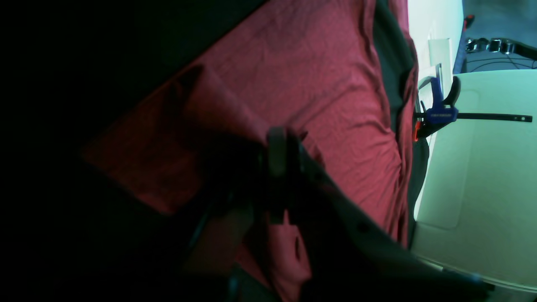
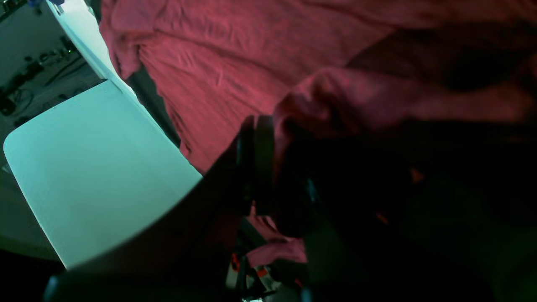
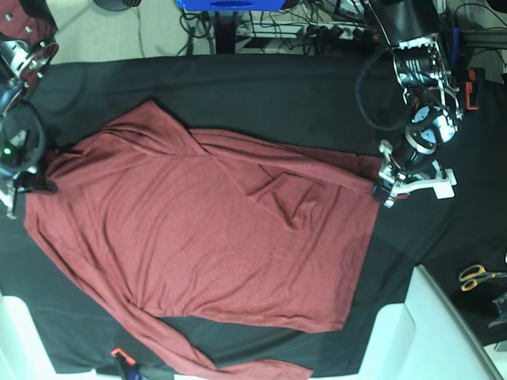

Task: Fold the T-shirt properly
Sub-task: 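Fold the shirt side inward with the left gripper and release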

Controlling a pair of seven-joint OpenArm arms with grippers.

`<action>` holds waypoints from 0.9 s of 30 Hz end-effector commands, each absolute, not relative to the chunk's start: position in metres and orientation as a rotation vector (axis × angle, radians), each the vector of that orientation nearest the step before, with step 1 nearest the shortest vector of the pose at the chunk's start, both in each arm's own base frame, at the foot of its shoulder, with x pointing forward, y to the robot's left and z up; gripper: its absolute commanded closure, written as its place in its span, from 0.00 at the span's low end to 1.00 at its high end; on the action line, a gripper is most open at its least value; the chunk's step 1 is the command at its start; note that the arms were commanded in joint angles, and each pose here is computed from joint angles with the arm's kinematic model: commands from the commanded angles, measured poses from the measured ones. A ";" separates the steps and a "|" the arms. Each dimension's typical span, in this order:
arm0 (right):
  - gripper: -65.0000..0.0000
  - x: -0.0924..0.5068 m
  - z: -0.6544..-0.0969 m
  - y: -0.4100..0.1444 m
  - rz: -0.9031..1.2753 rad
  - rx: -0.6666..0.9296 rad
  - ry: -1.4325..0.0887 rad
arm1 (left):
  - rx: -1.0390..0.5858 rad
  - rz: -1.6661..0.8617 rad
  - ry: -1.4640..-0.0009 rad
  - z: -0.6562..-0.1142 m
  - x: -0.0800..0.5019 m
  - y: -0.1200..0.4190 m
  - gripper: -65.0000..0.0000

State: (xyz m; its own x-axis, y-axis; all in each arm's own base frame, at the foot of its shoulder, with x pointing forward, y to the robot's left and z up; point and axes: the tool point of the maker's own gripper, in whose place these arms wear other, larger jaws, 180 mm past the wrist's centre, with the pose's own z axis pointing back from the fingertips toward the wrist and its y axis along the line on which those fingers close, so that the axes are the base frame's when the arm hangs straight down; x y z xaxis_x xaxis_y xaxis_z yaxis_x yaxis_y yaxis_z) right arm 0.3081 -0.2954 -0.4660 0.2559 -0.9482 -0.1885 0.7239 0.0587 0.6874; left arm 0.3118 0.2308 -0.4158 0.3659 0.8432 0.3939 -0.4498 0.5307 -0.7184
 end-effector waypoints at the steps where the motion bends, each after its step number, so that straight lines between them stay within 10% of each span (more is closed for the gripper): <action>1: 0.99 0.319 -0.453 -0.312 -1.302 0.781 -0.407 | -0.568 0.881 -0.886 -0.401 0.325 0.236 1.00; 27: 0.99 0.337 -0.445 -0.339 -1.355 0.739 -0.491 | -0.572 0.881 -0.906 -0.394 0.361 0.238 1.00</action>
State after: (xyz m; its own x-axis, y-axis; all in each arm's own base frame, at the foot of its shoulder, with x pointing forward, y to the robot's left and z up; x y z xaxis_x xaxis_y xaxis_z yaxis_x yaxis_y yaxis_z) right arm 0.3237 -0.3229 -0.4638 0.1781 -0.9750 -0.1329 0.7249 0.0387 0.6878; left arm 0.3464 0.2323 -0.4131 0.3552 0.8470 0.3956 -0.4458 0.5254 -0.7247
